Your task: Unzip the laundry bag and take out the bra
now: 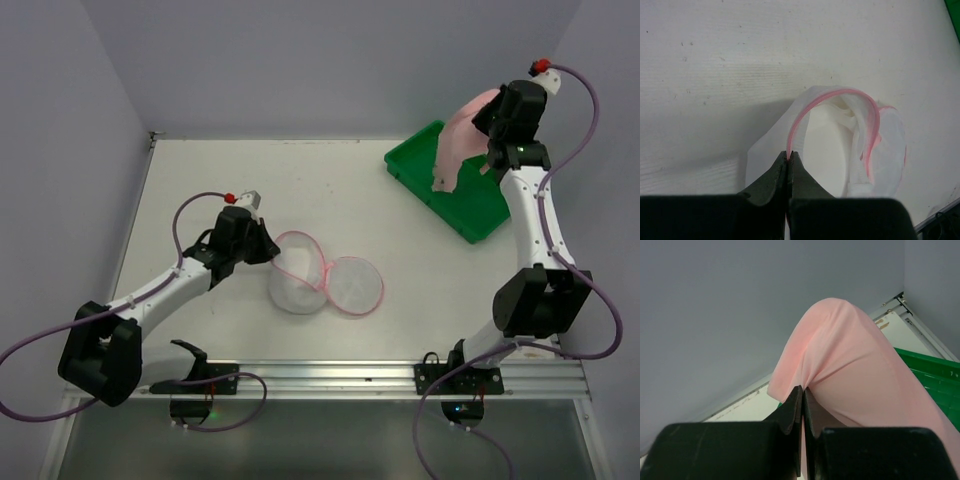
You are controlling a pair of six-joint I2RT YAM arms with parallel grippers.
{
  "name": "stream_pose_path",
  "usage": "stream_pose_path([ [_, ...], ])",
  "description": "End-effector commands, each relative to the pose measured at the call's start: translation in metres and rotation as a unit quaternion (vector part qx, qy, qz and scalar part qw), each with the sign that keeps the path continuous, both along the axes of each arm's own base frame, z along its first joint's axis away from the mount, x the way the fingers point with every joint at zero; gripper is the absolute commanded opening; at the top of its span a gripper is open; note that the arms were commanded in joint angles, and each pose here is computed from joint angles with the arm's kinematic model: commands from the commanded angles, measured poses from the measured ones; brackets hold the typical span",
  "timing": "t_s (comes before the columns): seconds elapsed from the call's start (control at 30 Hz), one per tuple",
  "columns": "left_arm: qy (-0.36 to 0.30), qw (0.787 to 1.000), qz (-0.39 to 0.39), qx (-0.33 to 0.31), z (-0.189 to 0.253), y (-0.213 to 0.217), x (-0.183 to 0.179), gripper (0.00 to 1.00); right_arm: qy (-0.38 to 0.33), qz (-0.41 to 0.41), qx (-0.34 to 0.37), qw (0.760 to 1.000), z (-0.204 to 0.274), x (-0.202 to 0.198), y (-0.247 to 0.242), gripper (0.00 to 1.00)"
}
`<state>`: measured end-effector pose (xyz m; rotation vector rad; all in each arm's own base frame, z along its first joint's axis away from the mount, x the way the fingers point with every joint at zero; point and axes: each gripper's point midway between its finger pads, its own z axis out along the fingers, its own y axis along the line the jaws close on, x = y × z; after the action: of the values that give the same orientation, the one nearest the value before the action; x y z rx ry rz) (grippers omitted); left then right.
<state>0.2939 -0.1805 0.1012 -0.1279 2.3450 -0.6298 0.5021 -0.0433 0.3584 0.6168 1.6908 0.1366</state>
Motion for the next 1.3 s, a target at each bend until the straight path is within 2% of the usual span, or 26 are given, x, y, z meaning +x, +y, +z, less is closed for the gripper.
stream_pose_path([
  [0.0,-0.013,1.000,-0.013,-0.001,0.007,-0.002,0.006,0.00,-0.006,-0.043,0.020,0.999,-0.007,0.010,-0.011,0.00],
  [0.27,-0.008,1.000,-0.004,-0.002,0.008,0.002,0.000,0.00,0.004,-0.060,0.098,0.993,-0.072,0.045,-0.004,0.00],
  [0.3,-0.008,1.000,-0.002,0.001,0.008,0.003,0.000,0.00,0.014,-0.051,0.106,0.993,-0.087,0.050,0.001,0.00],
  [0.5,-0.007,1.000,0.003,0.008,0.008,0.008,-0.003,0.00,-0.003,0.003,0.139,0.990,-0.107,0.083,0.027,0.00],
  [0.8,-0.008,1.000,0.003,-0.001,0.015,0.006,-0.003,0.00,0.075,-0.019,0.200,0.977,-0.186,0.111,0.032,0.00],
  [0.97,-0.013,1.000,0.006,0.004,0.017,0.009,-0.005,0.00,0.087,-0.007,0.205,0.975,-0.194,0.117,0.037,0.02],
  [1.0,-0.013,1.000,0.008,0.004,0.017,0.010,-0.005,0.00,0.111,-0.011,0.205,0.972,-0.210,0.117,0.037,0.02],
  [1.17,-0.012,1.000,0.008,0.000,0.018,0.009,-0.006,0.00,0.151,-0.014,0.189,0.970,-0.231,0.120,0.034,0.04],
  [1.27,-0.013,1.000,0.009,-0.001,0.019,0.010,-0.006,0.00,0.181,-0.046,0.189,0.964,-0.248,0.110,0.021,0.04],
])
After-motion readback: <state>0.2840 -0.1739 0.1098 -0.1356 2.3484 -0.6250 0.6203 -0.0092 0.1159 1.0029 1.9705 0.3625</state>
